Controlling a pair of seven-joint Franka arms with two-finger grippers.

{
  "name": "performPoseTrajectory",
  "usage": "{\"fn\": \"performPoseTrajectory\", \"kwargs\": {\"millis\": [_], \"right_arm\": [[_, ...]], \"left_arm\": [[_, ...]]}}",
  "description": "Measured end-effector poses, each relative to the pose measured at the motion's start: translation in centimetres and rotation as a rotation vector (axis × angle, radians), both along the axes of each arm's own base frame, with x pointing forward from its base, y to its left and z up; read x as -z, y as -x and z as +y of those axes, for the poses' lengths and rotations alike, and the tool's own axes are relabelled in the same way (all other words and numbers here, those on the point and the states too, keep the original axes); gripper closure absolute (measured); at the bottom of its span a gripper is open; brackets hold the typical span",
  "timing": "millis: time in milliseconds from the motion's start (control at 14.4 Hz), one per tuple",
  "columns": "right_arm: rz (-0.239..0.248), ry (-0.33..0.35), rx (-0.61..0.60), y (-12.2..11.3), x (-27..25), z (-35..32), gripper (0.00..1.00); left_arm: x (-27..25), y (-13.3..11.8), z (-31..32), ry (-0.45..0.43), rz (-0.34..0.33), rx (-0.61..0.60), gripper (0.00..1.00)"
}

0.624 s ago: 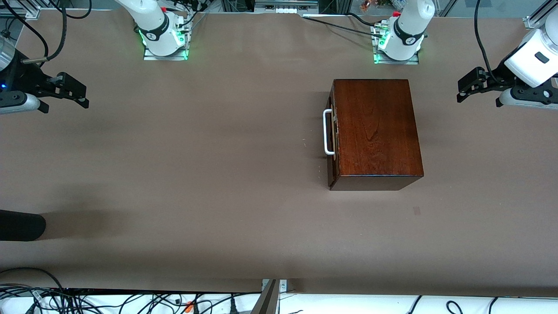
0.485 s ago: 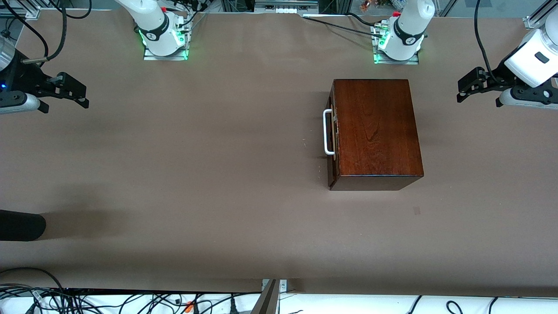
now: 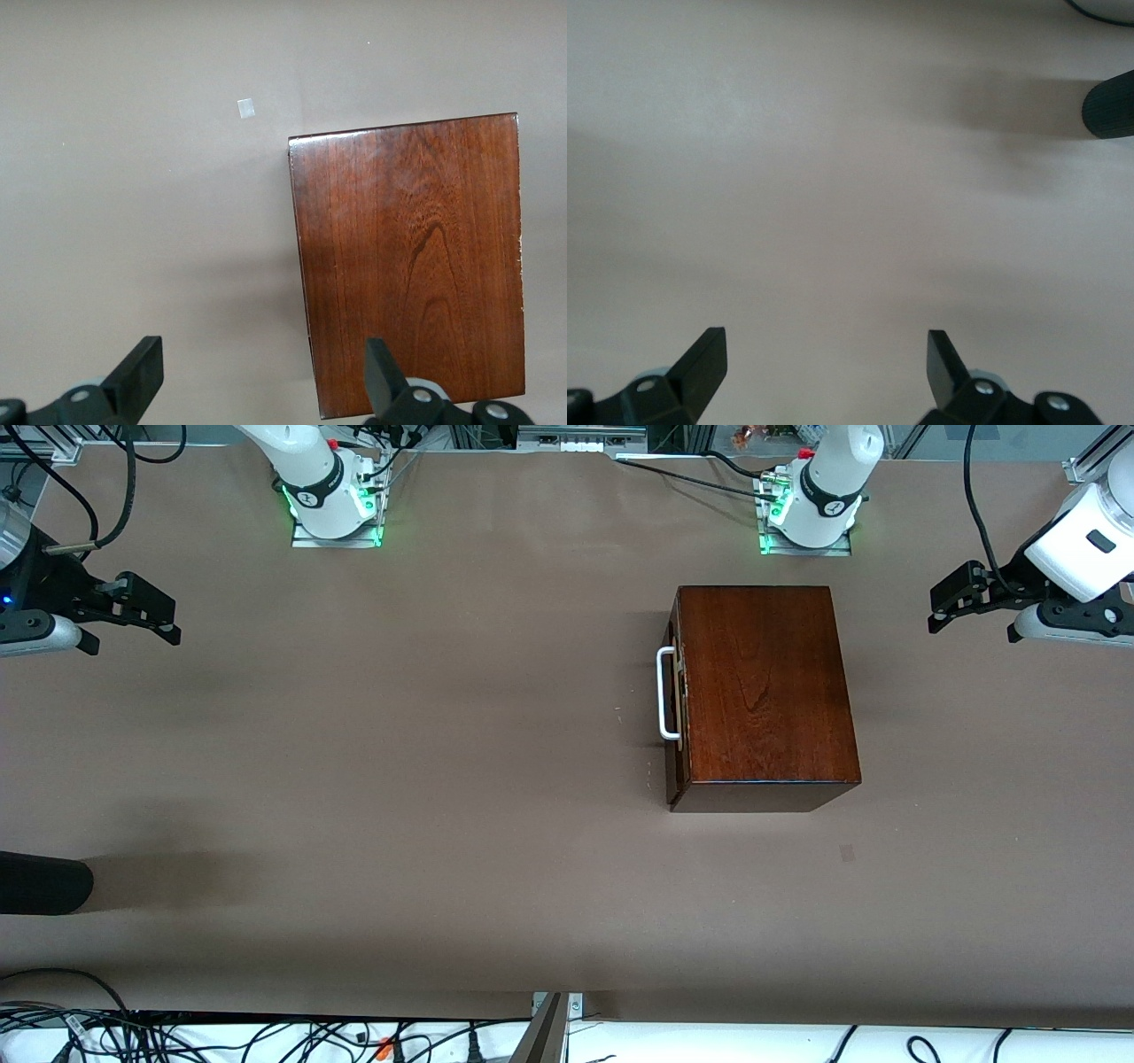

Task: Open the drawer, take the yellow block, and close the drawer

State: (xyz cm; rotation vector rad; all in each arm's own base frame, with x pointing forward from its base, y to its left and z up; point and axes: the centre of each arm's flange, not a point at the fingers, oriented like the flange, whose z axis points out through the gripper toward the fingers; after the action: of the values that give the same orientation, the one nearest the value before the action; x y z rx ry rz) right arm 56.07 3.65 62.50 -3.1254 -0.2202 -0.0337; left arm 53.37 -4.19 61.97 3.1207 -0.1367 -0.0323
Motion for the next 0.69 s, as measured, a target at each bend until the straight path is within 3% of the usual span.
{"fn": "performPoseTrajectory", "kwargs": {"millis": [694], "right_arm": [[0.0,0.0,0.0,0.0,0.0,0.0,0.0]], "left_arm": [[-0.33,-0.16,-0.17,0.001,-0.009,0.009,0.0]]}}
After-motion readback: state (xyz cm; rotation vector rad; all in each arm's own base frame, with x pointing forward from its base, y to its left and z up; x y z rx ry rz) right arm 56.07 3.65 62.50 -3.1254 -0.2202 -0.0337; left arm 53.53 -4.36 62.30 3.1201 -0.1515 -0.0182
